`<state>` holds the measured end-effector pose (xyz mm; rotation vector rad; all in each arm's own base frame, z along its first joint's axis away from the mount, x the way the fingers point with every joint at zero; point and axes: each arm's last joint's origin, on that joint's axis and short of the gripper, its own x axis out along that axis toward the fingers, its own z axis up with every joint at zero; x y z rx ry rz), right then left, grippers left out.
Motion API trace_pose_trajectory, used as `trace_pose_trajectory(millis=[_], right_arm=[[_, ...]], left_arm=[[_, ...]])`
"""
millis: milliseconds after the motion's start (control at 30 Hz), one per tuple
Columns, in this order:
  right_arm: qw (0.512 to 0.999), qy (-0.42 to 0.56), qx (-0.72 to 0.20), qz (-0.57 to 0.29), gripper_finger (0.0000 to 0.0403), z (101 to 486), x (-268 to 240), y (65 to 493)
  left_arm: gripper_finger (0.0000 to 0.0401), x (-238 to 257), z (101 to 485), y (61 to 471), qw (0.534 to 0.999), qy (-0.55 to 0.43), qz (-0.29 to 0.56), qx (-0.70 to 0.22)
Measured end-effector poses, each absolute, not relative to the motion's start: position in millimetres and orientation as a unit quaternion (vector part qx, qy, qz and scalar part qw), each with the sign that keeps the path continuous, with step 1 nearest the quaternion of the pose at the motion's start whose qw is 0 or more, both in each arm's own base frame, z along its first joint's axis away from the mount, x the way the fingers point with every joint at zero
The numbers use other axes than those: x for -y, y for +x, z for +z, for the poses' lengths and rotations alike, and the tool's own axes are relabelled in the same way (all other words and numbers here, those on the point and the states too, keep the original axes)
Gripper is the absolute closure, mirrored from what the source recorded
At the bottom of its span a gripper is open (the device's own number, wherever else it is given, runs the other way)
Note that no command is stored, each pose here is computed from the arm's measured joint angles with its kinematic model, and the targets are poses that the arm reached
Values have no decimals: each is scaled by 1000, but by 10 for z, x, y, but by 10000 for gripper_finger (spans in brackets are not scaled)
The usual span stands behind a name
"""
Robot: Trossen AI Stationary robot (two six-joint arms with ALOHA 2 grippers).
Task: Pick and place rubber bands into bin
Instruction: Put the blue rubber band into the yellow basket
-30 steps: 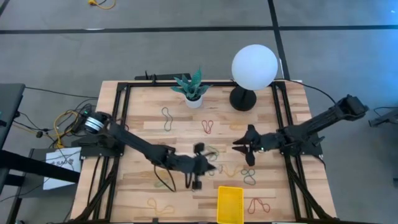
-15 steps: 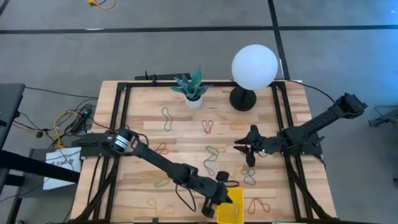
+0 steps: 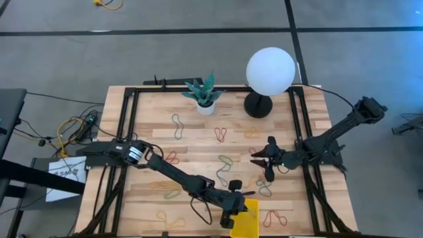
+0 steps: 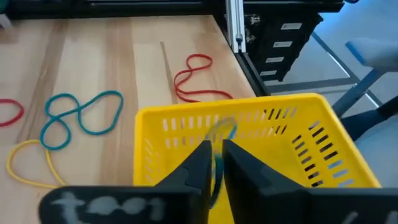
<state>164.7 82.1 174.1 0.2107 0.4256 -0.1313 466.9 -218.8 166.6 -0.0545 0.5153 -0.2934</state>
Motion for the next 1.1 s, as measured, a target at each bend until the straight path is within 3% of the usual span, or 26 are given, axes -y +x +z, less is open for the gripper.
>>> trace_pose_trajectory(millis=[333,533,933,1100], right_arm=[[971,100,-204,-77,294,1744,-823,1642],[971,100,-204,-77,294,1744,-823,1642],[971,100,-205,-76,294,1744,-823,1642],[970,105,-219,-22,294,1743,-904,1613]], left_arm=[[313,2099,1642,4695,953,-52,-126,-271],[319,1940,1542,4688,941,-62,-72,-326],[326,1978,1546,4672,946,-23,-61,-316],[326,1965,1655,4619,941,9,-83,-328]])
